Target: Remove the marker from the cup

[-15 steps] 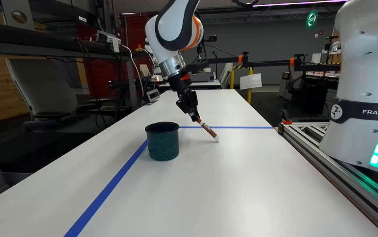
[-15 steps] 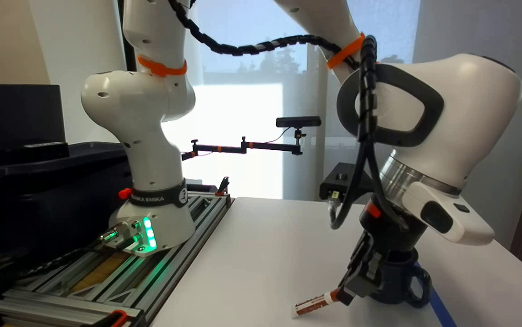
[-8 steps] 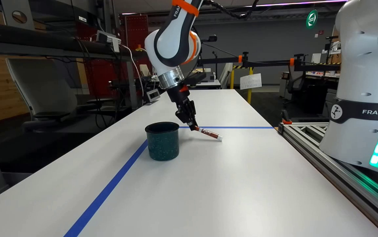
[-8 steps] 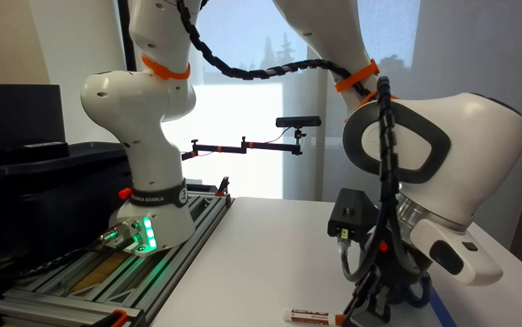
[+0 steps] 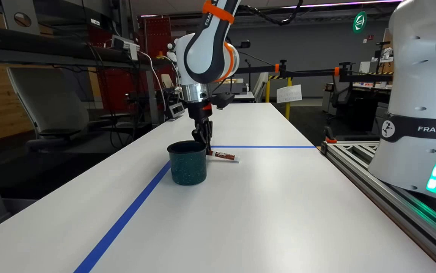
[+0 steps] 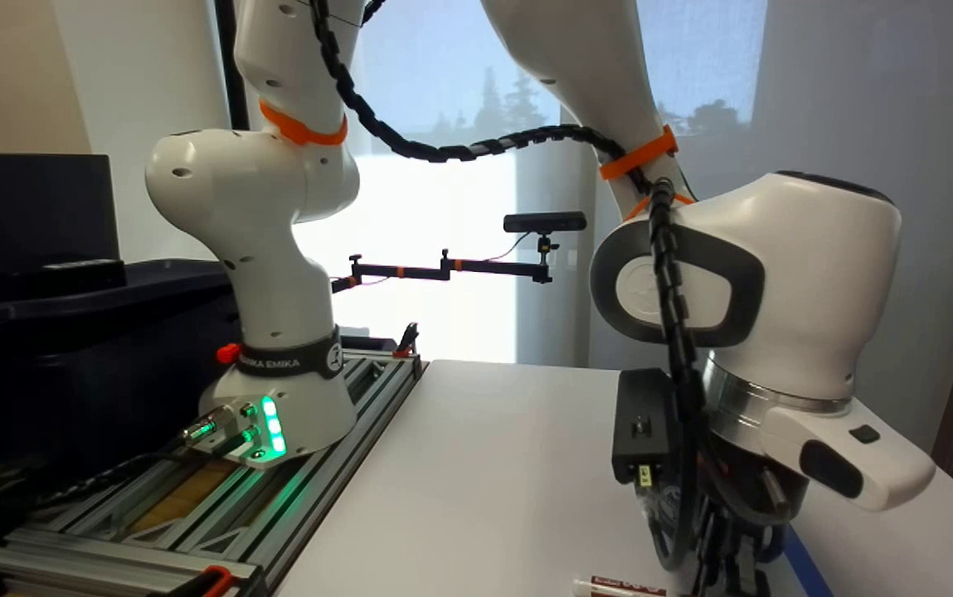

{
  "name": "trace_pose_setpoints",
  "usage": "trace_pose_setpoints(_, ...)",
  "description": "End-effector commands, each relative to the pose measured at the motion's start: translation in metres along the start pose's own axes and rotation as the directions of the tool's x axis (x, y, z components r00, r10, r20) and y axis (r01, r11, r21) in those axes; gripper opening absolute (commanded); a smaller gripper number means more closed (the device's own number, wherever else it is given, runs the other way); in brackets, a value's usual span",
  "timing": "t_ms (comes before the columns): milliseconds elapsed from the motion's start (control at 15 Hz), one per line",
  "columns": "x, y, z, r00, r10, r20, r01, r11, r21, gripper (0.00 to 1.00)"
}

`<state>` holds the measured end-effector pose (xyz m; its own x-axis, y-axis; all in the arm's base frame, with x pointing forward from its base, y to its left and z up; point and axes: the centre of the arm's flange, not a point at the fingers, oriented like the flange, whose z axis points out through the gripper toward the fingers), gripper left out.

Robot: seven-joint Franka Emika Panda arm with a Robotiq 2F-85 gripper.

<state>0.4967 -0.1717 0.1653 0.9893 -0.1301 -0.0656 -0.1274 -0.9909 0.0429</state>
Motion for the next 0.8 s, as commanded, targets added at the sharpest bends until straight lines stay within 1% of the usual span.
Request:
trace_pose_setpoints(0, -0.026, -0.004, -0.004, 0.994, -0.058, -0.089, 0.063, 0.997, 0.050, 0.05)
trace_pose_setpoints(67, -0.030, -0.006, -0.006, 0.992, -0.071, -0.107, 0.077, 0.995, 0.058, 0.05)
trace_pose_setpoints(133, -0.033, -0.008, -0.008, 0.990, -0.082, -0.117, 0.090, 0.994, 0.064, 0.11)
trace_pose_setpoints(200, -0.036, -0.010, -0.012, 0.987, -0.095, -0.133, 0.104, 0.992, 0.068, 0.44)
trace_pose_setpoints(267, -0.038, -0.013, -0.019, 0.984, -0.096, -0.147, 0.107, 0.992, 0.067, 0.45)
trace_pose_setpoints(333, -0.040, -0.014, -0.027, 0.981, -0.099, -0.164, 0.112, 0.991, 0.073, 0.50)
trace_pose_setpoints(600, -0.040, -0.014, -0.073, 0.973, -0.067, -0.221, 0.080, 0.995, 0.054, 0.81)
trace_pose_setpoints(733, -0.042, -0.016, -0.101, 0.973, -0.041, -0.227, 0.051, 0.998, 0.041, 0.96)
